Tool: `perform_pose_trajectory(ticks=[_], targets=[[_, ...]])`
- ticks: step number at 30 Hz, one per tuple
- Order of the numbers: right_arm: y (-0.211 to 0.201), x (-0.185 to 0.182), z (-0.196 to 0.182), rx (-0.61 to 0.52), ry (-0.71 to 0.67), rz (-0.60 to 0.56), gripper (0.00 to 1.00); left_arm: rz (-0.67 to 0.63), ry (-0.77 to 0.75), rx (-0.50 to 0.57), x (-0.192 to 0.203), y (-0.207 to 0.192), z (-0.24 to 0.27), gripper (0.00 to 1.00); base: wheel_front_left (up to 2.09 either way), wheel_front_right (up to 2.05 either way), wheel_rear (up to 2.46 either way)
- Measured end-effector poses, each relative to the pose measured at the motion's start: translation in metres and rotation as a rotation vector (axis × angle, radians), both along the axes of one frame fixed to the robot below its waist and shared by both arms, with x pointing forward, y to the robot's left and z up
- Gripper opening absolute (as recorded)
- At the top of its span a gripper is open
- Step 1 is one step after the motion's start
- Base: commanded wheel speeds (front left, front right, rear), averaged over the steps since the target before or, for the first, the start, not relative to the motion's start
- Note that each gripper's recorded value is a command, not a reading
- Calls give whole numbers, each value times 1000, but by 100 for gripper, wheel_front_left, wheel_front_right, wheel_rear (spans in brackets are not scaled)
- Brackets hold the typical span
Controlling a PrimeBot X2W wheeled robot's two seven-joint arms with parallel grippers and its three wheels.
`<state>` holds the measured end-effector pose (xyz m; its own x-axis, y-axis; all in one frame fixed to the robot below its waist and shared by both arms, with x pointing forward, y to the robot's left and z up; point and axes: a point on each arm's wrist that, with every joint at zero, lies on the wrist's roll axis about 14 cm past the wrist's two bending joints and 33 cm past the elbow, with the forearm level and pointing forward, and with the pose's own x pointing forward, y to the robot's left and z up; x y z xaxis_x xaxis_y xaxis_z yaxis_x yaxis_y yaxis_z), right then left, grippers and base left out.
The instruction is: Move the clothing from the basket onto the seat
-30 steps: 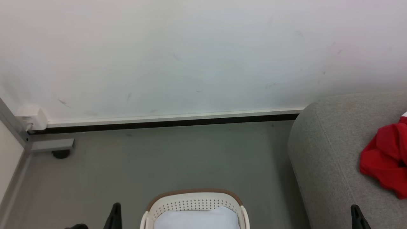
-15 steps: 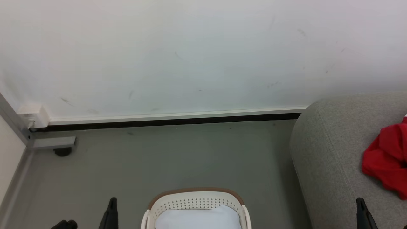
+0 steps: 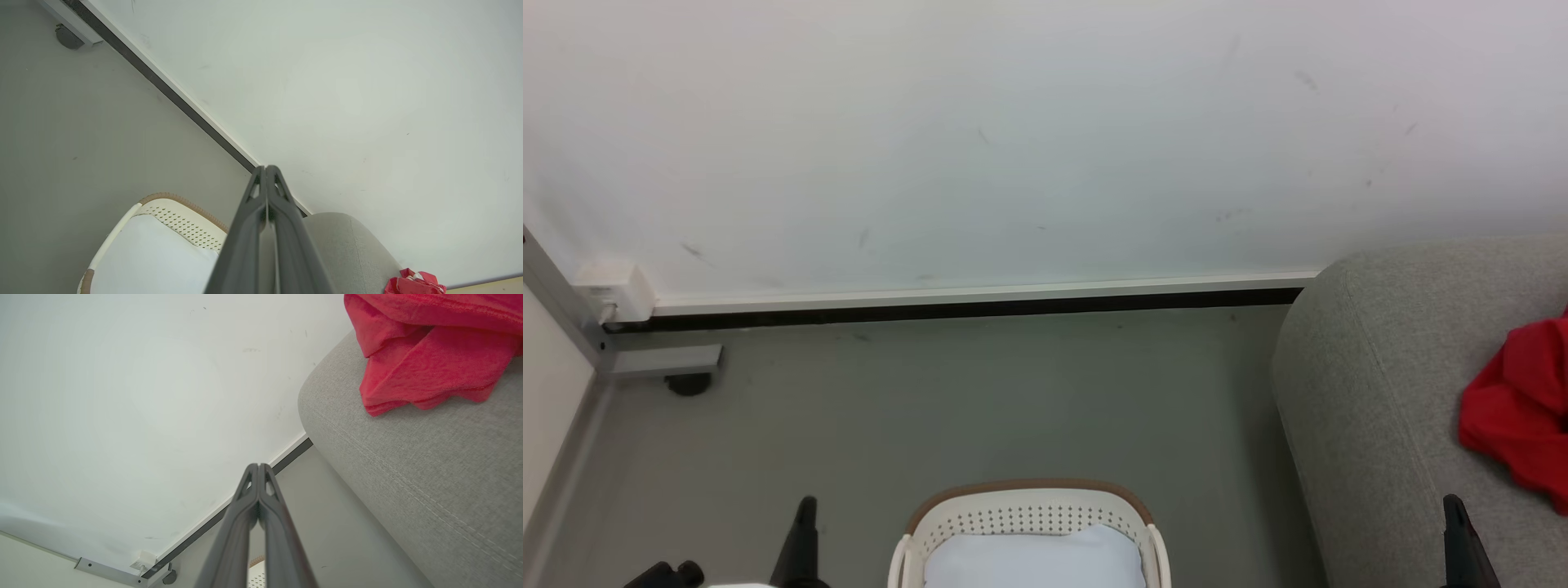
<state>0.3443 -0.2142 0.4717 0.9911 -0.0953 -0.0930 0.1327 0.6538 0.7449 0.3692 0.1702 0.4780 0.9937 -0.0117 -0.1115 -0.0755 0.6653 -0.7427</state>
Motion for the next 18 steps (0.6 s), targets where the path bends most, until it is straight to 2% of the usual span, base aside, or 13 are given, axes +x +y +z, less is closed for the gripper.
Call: perform_pose_trajectory(ticks=[18], targets=[[2, 12, 8, 206, -27, -2, 0, 20, -4, -207, 6, 7, 5, 0, 0, 0, 0]])
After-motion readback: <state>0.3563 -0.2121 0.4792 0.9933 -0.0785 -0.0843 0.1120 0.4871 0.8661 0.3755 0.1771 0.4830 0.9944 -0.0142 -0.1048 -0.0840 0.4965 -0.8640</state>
